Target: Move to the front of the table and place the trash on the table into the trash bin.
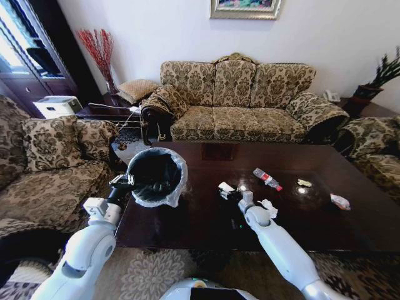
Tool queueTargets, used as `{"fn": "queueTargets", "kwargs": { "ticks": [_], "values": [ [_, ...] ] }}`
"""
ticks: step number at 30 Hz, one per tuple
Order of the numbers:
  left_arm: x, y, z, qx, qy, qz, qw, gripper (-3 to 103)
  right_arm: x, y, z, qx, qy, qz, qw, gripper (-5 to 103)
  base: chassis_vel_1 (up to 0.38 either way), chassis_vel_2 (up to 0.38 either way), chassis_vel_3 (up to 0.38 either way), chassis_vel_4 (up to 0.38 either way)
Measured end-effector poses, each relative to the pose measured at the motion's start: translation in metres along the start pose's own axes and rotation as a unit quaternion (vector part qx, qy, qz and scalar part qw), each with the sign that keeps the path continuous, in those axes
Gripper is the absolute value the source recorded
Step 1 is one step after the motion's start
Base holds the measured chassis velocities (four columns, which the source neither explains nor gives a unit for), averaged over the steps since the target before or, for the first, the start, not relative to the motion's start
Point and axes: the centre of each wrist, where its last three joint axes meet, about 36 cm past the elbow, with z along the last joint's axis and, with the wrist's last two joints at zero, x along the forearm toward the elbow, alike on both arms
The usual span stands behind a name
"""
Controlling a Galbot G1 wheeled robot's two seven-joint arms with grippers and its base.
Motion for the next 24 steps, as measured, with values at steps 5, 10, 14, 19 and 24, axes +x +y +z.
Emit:
{"fn": "queueTargets", "kwargs": {
  "ticks": [5,10,14,19,24],
  "values": [
    [-0.002,0.001,0.0,0.0,-0.003,0.001,1.0,2,-0.002,0.002,-0.002,0.001,-0.003,0.001,1.0,67,0.0,0.0,0.0,0.0],
    [-0.003,0.001,0.002,0.0,-0.003,0.001,1.0,2,0.0,0.002,-0.001,0.002,-0.002,0.007,1.0,52,0.0,0.0,0.0,0.0],
    [-0.004,0.002,0.002,0.001,-0.004,0.0,1.0,2,0.001,0.004,0.0,0.001,-0.002,0.012,1.0,45,0.0,0.0,0.0,0.0],
    [-0.004,0.002,0.002,0.001,-0.004,0.0,1.0,2,0.002,0.009,-0.002,0.007,-0.006,0.025,1.0,34,0.0,0.0,0.0,0.0],
    [-0.003,0.001,0.0,0.002,-0.005,0.0,1.0,2,0.017,0.023,-0.039,0.015,-0.059,0.033,0.998,21,0.0,0.0,0.0,0.0]
  ]
}}
